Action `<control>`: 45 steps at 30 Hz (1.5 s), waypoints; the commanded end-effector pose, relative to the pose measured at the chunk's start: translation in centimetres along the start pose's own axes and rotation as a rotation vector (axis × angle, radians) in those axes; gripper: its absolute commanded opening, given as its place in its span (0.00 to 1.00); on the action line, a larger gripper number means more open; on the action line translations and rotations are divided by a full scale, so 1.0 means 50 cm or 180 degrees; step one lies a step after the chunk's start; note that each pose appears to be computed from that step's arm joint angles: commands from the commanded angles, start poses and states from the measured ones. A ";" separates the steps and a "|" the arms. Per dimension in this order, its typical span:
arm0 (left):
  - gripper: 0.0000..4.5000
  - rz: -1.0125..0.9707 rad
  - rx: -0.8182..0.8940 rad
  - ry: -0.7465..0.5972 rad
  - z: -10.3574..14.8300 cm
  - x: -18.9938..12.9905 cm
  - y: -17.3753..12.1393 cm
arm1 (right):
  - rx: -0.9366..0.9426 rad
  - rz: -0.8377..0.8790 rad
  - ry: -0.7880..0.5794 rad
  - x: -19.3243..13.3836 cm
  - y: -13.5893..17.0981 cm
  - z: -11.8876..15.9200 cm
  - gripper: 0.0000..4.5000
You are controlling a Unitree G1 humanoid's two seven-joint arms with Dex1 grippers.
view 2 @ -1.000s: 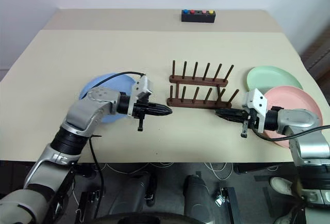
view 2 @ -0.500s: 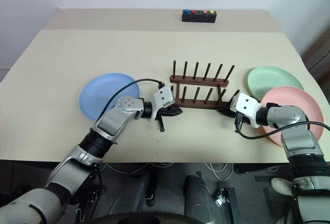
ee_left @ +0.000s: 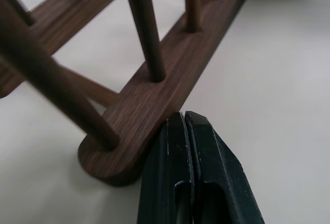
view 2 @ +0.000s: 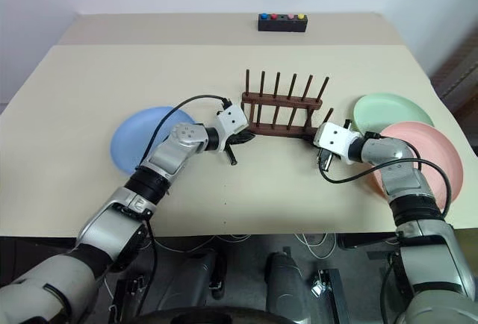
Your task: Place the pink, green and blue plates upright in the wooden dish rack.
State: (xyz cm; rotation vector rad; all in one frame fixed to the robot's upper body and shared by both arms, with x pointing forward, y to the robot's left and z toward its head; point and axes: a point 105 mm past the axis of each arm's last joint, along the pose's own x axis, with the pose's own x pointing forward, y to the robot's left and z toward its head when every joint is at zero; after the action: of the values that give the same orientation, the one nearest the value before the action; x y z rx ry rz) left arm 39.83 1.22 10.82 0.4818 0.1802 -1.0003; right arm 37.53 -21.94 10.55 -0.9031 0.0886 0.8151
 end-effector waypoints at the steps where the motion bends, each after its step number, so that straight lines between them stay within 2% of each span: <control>1: 0.00 0.0101 0.0080 -0.0130 0.026 0.002 0.021 | -0.0174 -0.0162 -0.0067 0.019 -0.028 0.019 0.01; 16: 0.00 0.0396 0.0101 -0.0082 0.028 -0.008 0.089 | -0.0485 -0.0336 0.0045 0.077 -0.056 0.033 0.01; 30: 0.00 0.0375 0.0136 -0.0128 0.036 -0.006 0.093 | -0.0582 -0.0432 0.0145 0.085 -0.078 0.037 0.01; 36: 0.00 0.0221 -0.0039 -0.0325 0.053 -0.021 0.091 | -0.0372 -0.0386 -0.0110 0.075 -0.085 0.058 0.01; 40: 0.00 -0.0275 -0.0434 -0.0798 0.096 -0.074 0.064 | 0.0332 -0.0313 -0.0742 0.040 -0.112 0.102 0.01; 43: 0.00 -0.0609 -0.0529 -0.0936 0.112 -0.143 0.040 | 0.0889 -0.0073 -0.1236 -0.001 -0.109 0.135 0.18; 44: 0.00 -0.0701 -0.0586 -0.0980 0.118 -0.161 0.031 | 0.0967 -0.0020 -0.1315 -0.014 -0.104 0.143 0.28; 45: 0.06 -0.0742 -0.0650 -0.1024 0.125 -0.182 0.028 | 0.1042 -0.0030 -0.1385 -0.030 -0.103 0.152 0.39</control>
State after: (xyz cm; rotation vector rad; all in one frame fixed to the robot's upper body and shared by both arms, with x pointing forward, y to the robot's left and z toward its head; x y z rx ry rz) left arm 37.12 5.83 17.28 0.1581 0.1158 -1.1999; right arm 38.88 -19.09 16.80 -0.4691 -0.0915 0.9185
